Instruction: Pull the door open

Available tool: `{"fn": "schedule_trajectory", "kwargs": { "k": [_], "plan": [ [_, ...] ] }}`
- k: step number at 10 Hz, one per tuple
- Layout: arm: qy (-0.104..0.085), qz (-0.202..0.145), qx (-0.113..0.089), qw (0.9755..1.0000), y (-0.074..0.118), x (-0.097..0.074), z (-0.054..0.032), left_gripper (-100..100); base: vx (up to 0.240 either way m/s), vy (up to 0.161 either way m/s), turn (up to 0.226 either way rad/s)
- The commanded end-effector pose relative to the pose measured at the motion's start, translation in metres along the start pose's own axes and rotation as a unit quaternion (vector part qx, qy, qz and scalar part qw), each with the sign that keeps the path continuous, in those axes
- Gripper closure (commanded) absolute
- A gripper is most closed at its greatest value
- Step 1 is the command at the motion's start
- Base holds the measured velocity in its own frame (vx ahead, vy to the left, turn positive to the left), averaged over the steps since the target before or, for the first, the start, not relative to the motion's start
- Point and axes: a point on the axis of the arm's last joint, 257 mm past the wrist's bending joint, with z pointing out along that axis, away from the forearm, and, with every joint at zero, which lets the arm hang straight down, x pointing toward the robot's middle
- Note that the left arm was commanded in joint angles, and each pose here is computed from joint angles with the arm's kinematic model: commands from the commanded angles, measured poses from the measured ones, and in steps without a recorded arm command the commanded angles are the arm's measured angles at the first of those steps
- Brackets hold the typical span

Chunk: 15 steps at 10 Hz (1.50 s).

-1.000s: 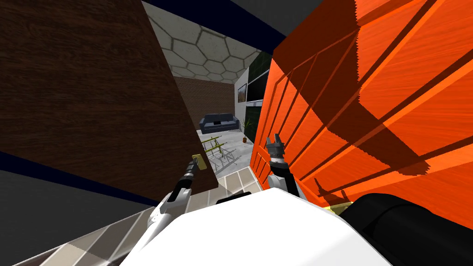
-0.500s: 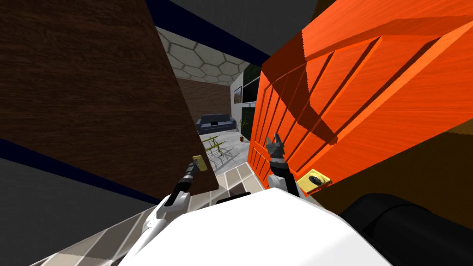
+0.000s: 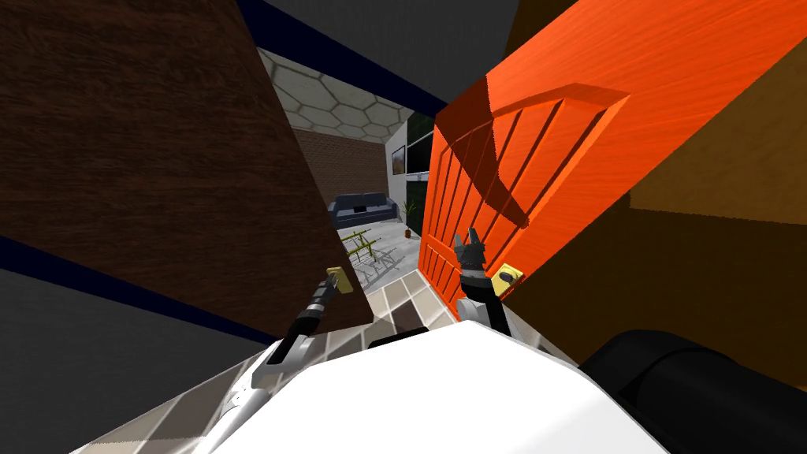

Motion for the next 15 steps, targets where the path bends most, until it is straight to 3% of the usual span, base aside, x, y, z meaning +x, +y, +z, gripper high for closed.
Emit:
{"fn": "schedule_trajectory", "kwargs": {
  "k": [1, 3, 4, 5, 12, 13, 15],
  "plan": [
    [0.011, -0.001, -0.001, 0.9999, 0.002, 0.001, -0.0095, 100, -0.204, 0.108, -0.117],
    [0.024, -0.002, 0.0, 0.9997, 0.001, 0.003, -0.0187, 100, -0.188, 0.12, -0.122],
    [0.021, -0.003, -0.004, 0.9998, 0.005, 0.006, -0.0161, 100, -0.102, 0.053, -0.046],
    [0.031, -0.003, -0.004, 0.9995, 0.006, 0.007, -0.0241, 100, -0.178, 0.064, -0.16],
    [0.065, -0.002, 0.0, 0.9979, 0.001, 0.002, -0.0512, 100, -0.218, 0.101, -0.133],
    [0.062, -0.002, -0.003, 0.9981, 0.004, 0.004, -0.0492, 100, -0.104, 0.051, -0.032],
    [0.071, -0.002, -0.003, 0.9975, 0.005, 0.004, -0.0552, 100, -0.161, 0.062, -0.123]
  ]
}}
